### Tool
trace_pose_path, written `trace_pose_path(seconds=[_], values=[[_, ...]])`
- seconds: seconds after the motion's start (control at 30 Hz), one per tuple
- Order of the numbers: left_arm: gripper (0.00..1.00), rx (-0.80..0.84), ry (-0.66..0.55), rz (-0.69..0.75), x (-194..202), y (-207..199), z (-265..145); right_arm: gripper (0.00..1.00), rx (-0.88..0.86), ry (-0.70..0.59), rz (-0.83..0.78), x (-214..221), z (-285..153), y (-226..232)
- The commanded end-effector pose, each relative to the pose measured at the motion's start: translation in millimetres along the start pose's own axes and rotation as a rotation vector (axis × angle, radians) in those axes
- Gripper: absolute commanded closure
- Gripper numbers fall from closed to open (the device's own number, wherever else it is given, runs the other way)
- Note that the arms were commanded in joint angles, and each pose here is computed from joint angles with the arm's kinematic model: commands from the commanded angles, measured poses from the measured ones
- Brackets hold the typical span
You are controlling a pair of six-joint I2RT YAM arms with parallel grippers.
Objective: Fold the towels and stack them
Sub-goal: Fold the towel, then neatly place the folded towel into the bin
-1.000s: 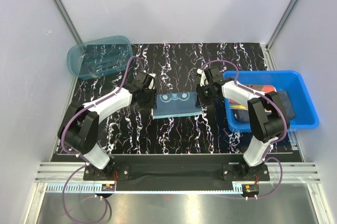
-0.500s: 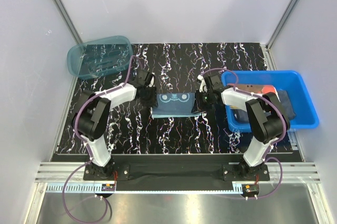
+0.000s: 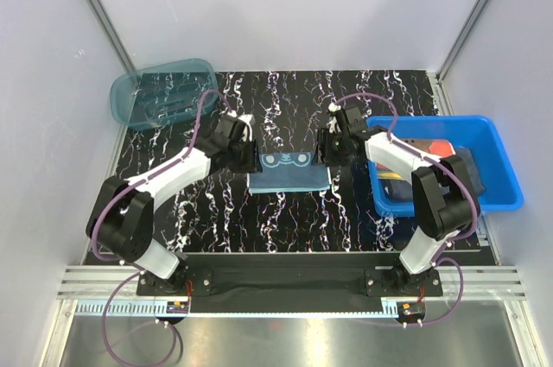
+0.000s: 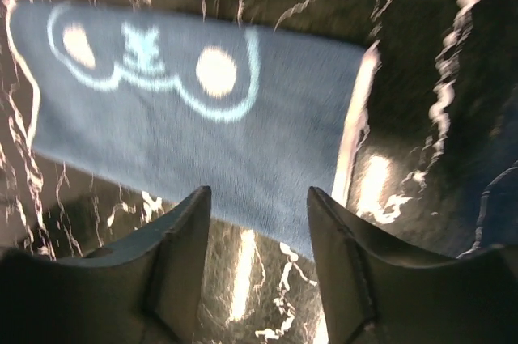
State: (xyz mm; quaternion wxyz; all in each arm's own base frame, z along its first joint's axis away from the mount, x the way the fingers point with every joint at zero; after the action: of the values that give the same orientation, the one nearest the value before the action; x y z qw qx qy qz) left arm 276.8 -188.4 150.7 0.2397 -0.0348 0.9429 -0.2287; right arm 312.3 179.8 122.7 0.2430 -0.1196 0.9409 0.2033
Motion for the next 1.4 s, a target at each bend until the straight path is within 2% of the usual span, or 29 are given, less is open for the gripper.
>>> trace_pose_path(seconds=[0.0,0.3,0.53,0.73,0.87,0.97,1.1,1.37], values=[[0.63,0.022,0.054,-0.043,22,11,16,0.41,0.097,-0.026,0.013,-18,-1,-6],[0.65,-0.127,0.050,-0.091,45,43,29,0.38,0.150,0.067,0.021,-14,24,-21],[0.67,-0.207,0.043,-0.088,52,55,21,0.34,0.152,0.051,0.022,-4,17,-22],[0.66,-0.192,-0.062,-0.109,30,40,-9,0.32,0.097,0.085,0.044,8,27,-21],[0.62,-0.092,-0.158,-0.087,2,14,-34,0.32,0.056,0.087,0.065,14,30,-18],[0.61,0.023,-0.139,-0.075,-4,-3,-30,0.32,0.020,0.070,0.088,18,31,-15],[0.63,0.037,-0.058,-0.104,9,2,-2,0.33,0.001,0.064,0.098,21,35,-14],[0.66,-0.133,0.042,-0.137,41,38,33,0.39,-0.013,0.087,0.104,36,40,-17]])
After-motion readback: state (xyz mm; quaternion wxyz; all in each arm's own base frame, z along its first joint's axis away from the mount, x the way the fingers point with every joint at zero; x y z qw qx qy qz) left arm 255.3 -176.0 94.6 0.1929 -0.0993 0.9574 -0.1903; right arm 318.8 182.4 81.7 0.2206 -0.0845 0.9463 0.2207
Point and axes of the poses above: each gripper's point midway between its finger pads, its own z axis out along the fingers, its own y axis along the line the jaws close on, x = y × z, the point moved 7 cm from there along -z, back along the fingers, and after that the axes turned 10 degrees about -z, right-handed, at the moved point
